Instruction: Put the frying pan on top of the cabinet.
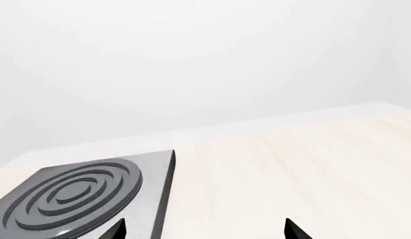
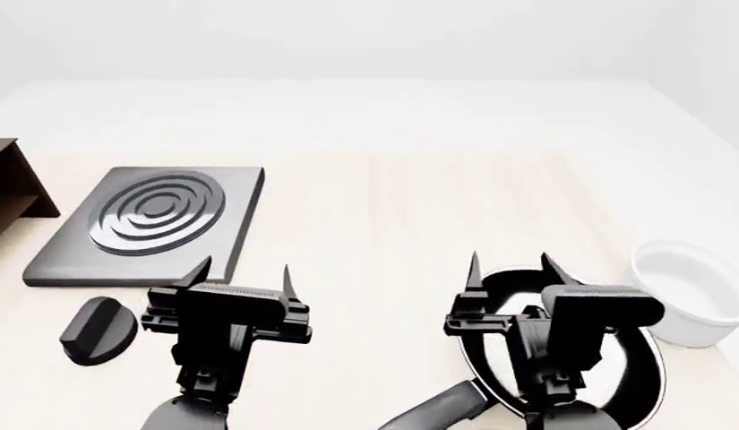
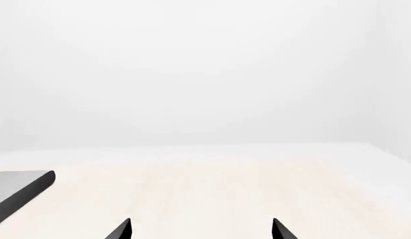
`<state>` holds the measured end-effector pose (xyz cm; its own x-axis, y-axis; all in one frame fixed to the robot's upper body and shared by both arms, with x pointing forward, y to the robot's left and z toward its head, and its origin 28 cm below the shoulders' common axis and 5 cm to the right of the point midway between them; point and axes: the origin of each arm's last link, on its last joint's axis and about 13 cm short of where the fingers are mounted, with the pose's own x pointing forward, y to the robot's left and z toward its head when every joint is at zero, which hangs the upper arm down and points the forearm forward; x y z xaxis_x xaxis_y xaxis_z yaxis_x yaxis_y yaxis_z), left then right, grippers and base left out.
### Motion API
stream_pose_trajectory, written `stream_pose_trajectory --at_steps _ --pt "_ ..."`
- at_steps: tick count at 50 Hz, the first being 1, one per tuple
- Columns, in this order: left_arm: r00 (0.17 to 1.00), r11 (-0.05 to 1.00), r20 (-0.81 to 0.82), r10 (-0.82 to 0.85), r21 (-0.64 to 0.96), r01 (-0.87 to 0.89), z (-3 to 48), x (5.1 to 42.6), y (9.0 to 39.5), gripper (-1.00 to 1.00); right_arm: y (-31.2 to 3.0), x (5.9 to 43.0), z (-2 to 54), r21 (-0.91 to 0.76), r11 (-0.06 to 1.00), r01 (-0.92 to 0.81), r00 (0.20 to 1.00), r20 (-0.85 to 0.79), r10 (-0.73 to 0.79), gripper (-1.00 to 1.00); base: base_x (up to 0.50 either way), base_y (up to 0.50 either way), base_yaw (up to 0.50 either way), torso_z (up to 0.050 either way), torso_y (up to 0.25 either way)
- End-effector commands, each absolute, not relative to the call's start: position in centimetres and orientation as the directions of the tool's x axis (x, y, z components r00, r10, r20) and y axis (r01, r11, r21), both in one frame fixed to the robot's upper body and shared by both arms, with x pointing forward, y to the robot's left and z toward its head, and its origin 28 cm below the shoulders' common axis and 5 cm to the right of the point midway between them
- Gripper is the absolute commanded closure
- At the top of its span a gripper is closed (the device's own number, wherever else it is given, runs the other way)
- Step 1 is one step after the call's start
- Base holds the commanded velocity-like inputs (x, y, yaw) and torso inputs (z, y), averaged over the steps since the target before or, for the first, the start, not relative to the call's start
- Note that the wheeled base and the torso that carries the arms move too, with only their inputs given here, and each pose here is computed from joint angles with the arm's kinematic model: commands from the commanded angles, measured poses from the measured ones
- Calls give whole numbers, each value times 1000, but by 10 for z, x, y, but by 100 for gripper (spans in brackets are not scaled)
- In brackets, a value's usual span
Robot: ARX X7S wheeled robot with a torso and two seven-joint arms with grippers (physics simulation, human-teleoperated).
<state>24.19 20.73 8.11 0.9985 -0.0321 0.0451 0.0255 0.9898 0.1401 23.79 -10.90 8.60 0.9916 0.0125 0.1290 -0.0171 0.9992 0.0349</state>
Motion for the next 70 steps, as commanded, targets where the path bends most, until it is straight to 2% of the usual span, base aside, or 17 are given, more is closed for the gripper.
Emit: stream_pose_trajectory --at_steps 1,2,7,12,18,19,24,26,27,29,30,36,42,44,45,56,70 --pt "999 991 41 -28 135 22 80 242 209 -100 -132 248 89 -19 962 273 953 144 -267 -100 0 0 0 0 0" --pt "999 991 40 -29 135 23 80 241 209 -100 -141 250 90 -27 926 376 917 155 -367 -100 0 0 0 0 0" --pt "999 990 38 -38 134 33 79 240 209 -100 -169 235 97 -32 814 580 800 210 -562 -100 0 0 0 0 0" --pt "998 990 38 -52 134 47 79 238 208 -100 -180 226 103 -16 755 656 737 231 -635 -100 0 0 0 0 0" --pt "991 980 8 -131 153 129 81 236 206 -100 -180 226 104 -16 746 666 728 236 -644 -100 0 0 0 0 0" --pt "977 966 -4 -212 150 210 83 234 204 -100 -179 226 104 -16 748 663 730 235 -642 -100 0 0 0 0 0" --pt "934 916 -34 -356 183 356 104 231 197 -100 -178 228 101 -26 754 656 739 227 -635 -100 0 0 0 0 0" --pt "889 872 -91 -449 172 458 118 230 194 -100 -179 229 101 -23 756 654 740 224 -634 -100 0 0 0 0 0" --pt "833 816 -161 -530 169 552 131 231 190 -100 -178 229 102 -22 757 653 741 224 -633 -100 0 0 0 0 0" --pt "749 766 -311 -585 89 636 139 229 187 -100 -177 229 103 -24 761 648 744 229 -627 -100 0 0 0 0 0" --pt "683 713 -346 -643 55 699 146 227 184 -100 -177 229 103 -25 762 648 745 229 -626 -100 0 0 0 0 0" --pt "462 539 -475 -749 -31 842 162 232 174 -100 -176 229 103 -30 764 645 748 229 -623 -100 0 0 0 0 0" --pt "344 453 -520 -782 -95 886 169 234 166 -100 -176 229 104 -33 764 644 749 229 -622 -100 0 0 0 0 0" --pt "345 456 -520 -781 -98 885 171 235 164 -100 -176 229 103 -32 765 644 749 228 -622 -100 0 0 0 0 0" --pt "309 432 -530 -790 -123 894 172 234 161 -100 -175 230 102 -33 767 641 752 226 -619 -100 0 0 0 0 0" --pt "272 426 -597 -755 -131 895 160 238 148 -100 -174 229 103 -34 772 634 757 228 -612 -100 0 0 0 0 0" --pt "287 480 -663 -691 -125 868 141 246 135 -100 -173 229 104 -32 777 629 761 230 -606 -100 0 0 0 0 0"
